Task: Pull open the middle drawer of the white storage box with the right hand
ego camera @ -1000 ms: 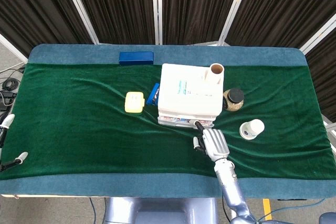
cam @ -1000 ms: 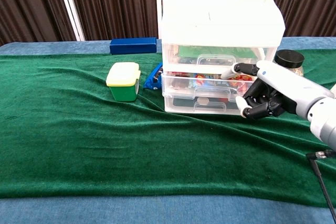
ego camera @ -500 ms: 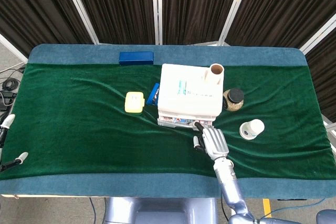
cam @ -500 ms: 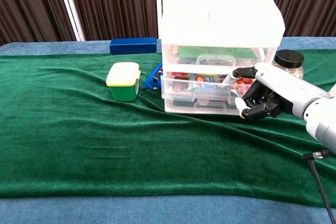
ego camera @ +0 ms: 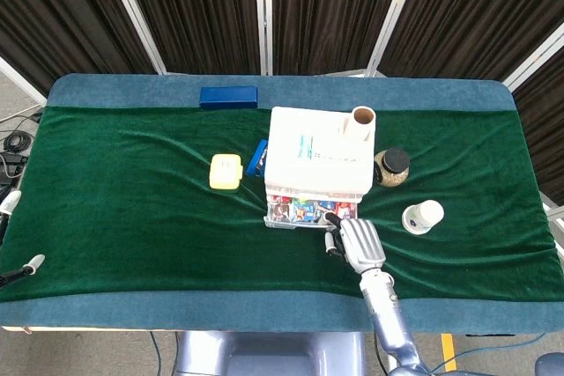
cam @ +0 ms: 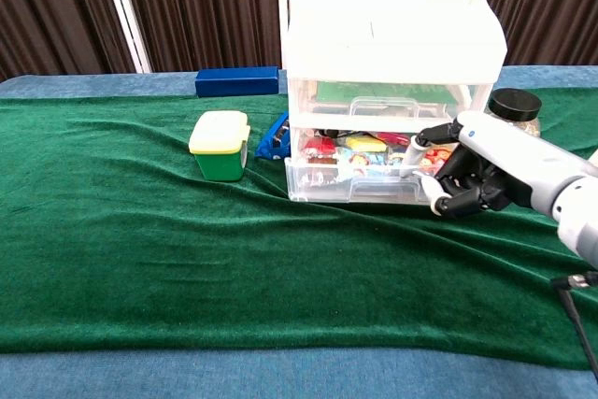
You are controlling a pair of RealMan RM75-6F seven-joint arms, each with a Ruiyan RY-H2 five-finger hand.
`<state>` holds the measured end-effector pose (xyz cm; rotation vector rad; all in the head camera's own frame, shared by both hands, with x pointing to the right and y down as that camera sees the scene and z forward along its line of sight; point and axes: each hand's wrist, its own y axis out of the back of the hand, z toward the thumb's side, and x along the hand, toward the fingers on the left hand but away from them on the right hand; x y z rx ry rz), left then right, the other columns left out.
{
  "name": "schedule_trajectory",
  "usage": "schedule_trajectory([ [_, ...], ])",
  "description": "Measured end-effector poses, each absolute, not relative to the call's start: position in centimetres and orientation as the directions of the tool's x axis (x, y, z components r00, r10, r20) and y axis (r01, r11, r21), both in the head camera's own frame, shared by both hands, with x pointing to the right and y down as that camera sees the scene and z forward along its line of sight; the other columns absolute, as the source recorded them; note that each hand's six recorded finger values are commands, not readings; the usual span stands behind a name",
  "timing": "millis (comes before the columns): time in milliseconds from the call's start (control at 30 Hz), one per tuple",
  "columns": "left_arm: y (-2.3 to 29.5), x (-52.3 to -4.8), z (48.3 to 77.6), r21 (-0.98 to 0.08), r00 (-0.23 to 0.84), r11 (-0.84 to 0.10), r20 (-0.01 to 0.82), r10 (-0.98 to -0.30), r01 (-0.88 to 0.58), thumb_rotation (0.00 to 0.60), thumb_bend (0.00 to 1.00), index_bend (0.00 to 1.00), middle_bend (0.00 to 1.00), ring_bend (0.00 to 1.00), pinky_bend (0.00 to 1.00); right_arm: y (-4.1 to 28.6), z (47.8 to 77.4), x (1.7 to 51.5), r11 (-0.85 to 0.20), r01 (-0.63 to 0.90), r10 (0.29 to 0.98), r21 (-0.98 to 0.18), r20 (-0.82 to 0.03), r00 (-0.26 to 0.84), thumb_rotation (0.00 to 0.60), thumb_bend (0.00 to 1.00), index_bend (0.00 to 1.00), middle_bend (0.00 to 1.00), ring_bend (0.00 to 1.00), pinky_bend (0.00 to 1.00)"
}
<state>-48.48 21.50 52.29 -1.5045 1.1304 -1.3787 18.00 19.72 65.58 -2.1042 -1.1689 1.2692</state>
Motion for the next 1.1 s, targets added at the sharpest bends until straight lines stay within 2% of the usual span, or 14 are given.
schedule_trajectory([
  [367, 21.5, -48.5, 52.2, -0.951, 0.012, -0.291, 0.291, -0.957, -0.101, 0.6, 0.13, 0.0, 0.0, 0.0, 0.0, 21.3, 64.3, 18.7, -0.573, 0.42, 0.818, -0.704, -0.52, 0.245, 0.6, 0.52, 0.51, 0.9, 0.92, 0.79],
  [1100, 21.5, -48.5, 52.3, -0.949, 0.011, -0.298, 0.298, -0.954, -0.099, 0.6, 0.13, 0.0, 0.0, 0.0, 0.0, 22.3, 64.2, 20.1, -0.59, 0.394, 0.806, -0.705, -0.545, 0.231, 0.6, 0.52, 0.52, 0.9, 0.92, 0.79],
])
